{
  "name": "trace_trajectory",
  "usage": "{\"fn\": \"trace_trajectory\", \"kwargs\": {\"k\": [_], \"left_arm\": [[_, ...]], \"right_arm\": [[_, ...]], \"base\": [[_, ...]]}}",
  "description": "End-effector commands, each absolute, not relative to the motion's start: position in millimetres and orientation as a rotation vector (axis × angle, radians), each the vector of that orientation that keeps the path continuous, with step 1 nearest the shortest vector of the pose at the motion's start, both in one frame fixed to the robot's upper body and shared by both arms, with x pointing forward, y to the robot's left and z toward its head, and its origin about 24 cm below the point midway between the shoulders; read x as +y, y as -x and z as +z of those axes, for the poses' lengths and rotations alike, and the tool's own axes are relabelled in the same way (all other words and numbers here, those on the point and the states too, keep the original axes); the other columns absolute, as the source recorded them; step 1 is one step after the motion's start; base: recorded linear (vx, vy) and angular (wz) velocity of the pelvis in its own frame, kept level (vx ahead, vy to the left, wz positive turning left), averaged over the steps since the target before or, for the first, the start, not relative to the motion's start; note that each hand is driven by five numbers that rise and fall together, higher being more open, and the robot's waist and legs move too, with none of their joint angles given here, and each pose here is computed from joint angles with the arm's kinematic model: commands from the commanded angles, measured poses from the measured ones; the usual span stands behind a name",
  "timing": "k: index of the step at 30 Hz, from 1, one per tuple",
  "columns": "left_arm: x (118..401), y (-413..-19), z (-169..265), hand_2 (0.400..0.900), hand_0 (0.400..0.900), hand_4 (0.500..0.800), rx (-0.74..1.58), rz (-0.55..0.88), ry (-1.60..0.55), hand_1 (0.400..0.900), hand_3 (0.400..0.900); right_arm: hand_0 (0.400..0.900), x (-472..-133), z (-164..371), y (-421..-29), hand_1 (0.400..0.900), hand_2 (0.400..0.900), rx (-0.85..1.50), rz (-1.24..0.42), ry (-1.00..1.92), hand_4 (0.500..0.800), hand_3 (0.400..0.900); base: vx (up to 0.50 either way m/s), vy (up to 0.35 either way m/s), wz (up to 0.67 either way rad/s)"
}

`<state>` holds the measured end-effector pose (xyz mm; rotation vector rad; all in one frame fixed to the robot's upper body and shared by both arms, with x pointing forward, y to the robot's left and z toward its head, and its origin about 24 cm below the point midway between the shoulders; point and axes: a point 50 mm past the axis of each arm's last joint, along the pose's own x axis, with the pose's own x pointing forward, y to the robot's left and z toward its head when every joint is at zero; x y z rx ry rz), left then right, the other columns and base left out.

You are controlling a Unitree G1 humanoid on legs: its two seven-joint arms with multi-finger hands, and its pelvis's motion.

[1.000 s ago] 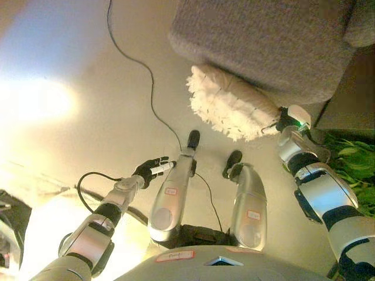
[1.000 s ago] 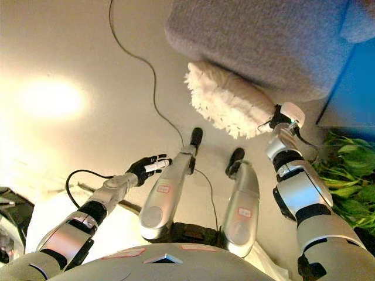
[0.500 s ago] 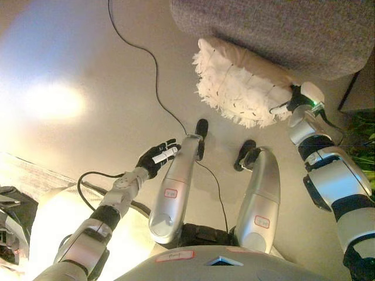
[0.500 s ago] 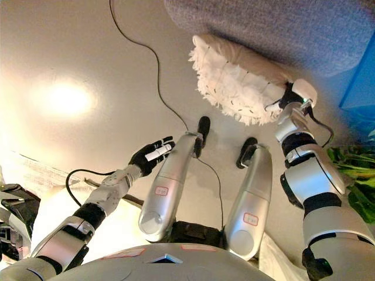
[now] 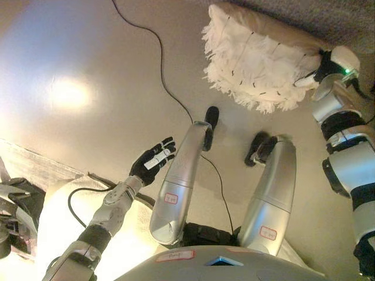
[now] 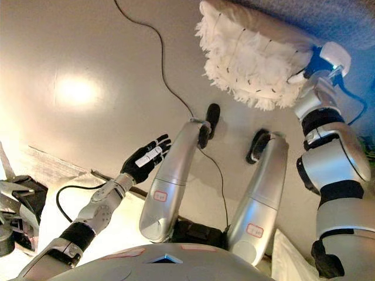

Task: Pick up the pillow and put it on the sofa.

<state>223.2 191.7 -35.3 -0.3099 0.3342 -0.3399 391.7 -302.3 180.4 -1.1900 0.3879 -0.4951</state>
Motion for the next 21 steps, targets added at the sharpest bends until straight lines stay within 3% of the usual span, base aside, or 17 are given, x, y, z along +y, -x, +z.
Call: {"fn": "trace_trajectory", "kwargs": {"k": [1,7,8,9,10,21], "left_arm": [[190,-211,-31,0.9,0.9,0.8,0.278,-0.358,0.362,0.9,0.9],[188,-209,-26,0.9,0.9,0.8,0.246,-0.371,0.364,0.9,0.9],[189,-209,-24,0.9,0.9,0.8,0.24,-0.371,0.362,0.9,0.9],[191,-209,-22,0.9,0.9,0.8,0.234,-0.368,0.359,0.9,0.9],[192,-208,-20,0.9,0.9,0.8,0.23,-0.367,0.359,0.9,0.9],[203,-197,-16,0.9,0.9,0.8,0.24,-0.371,0.336,0.9,0.9]], "right_arm": [[0.9,-293,220,-400,0.9,0.9,0.308,-0.45,1.277,0.8,0.9],[0.9,-290,233,-403,0.9,0.9,0.336,-0.382,1.247,0.8,0.9],[0.616,-289,235,-403,0.616,0.616,0.335,-0.359,1.248,0.629,0.616],[0.424,-290,237,-403,0.424,0.424,0.336,-0.35,1.248,0.514,0.424],[0.4,-291,239,-403,0.4,0.4,0.337,-0.33,1.231,0.5,0.4],[0.4,-316,246,-393,0.4,0.4,0.296,-0.425,1.183,0.5,0.4]], "base": [[-0.023,-0.017,0.04],[-0.03,-0.043,0.06],[-0.02,-0.066,0.07],[-0.011,-0.056,0.05],[-0.005,-0.045,0.02],[0.015,-0.053,0.02]]}}
